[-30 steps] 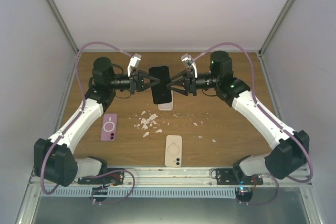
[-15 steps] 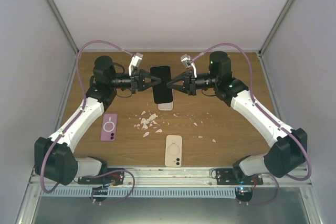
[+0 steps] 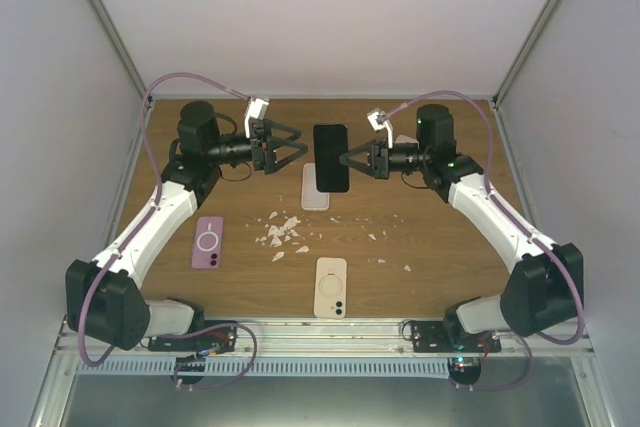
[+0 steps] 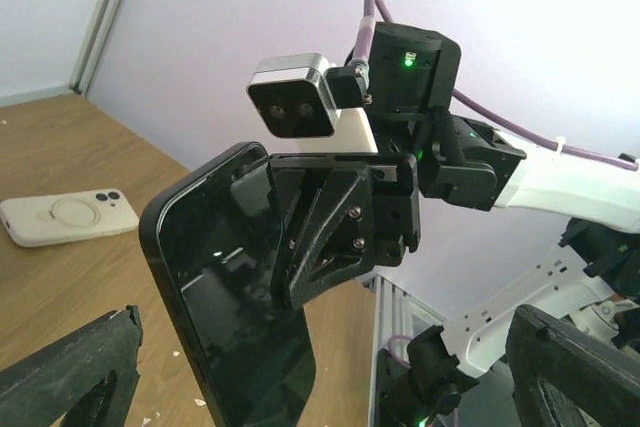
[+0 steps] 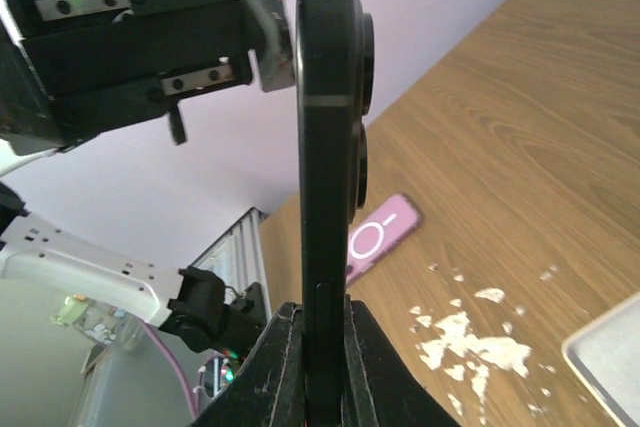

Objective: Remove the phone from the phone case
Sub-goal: Place the phone at the center of the board.

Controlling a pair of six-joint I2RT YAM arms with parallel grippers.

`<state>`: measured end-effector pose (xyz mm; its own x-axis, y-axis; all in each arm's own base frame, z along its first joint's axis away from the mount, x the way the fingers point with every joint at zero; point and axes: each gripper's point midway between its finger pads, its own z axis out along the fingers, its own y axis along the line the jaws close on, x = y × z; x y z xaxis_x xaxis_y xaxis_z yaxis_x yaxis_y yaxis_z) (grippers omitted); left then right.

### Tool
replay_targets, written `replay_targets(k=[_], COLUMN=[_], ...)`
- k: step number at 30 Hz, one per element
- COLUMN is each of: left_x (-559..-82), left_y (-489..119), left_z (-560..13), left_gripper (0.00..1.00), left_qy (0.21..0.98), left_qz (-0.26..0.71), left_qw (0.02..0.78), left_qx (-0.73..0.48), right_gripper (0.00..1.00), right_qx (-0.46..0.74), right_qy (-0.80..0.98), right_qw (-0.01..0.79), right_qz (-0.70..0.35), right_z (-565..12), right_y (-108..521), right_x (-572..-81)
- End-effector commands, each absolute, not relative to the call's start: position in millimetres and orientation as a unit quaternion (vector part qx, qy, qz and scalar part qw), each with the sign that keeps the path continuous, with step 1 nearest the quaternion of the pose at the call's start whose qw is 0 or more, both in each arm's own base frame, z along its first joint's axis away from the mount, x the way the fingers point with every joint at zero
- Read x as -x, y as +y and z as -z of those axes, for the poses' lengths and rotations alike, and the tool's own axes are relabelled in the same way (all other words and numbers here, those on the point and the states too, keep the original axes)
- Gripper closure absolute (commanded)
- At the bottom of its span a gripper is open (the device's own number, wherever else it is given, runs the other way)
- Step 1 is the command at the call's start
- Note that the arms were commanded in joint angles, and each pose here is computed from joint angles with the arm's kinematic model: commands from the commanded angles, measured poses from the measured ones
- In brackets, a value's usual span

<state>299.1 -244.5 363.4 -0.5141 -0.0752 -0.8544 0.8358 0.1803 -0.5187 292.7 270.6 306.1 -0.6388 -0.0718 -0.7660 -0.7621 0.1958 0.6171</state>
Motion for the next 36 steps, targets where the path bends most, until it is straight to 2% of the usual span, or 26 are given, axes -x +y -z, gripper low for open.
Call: replay_targets(k=[1,11,20,32,36], left_x=[-312,-318,-323,-326,-329], left_y=[-240,-235,-231,-229,-229], left_z=[-371,-368,-365,-358,-355], left_gripper=[0.01,0.01,0.01,0.01,0.01], left_qy=[0.658,0.666,0.672,0.678,0.680], left_qz=[0.553,0.547,0.545,0.549,0.550], left_qw=[0.425,0.431,0.431,0.425,0.421], left_qx=[-0.284,-0.269,-0.254,-0.243,-0.238], right_gripper=[0.99,1.00,1.00,0.99,0.96], right_qx=[0.281,0.196,0.134,0.094,0.087], right_qy=[0.732,0.805,0.836,0.838,0.836], right_qw=[0.303,0.235,0.167,0.106,0.094], right_qz=[-0.541,-0.509,-0.505,-0.528,-0.533], right_z=[-286,-201,-141,-99,-89], right_y=[253,214,204,205,207], right_x=[-307,-355,-383,-401,-403])
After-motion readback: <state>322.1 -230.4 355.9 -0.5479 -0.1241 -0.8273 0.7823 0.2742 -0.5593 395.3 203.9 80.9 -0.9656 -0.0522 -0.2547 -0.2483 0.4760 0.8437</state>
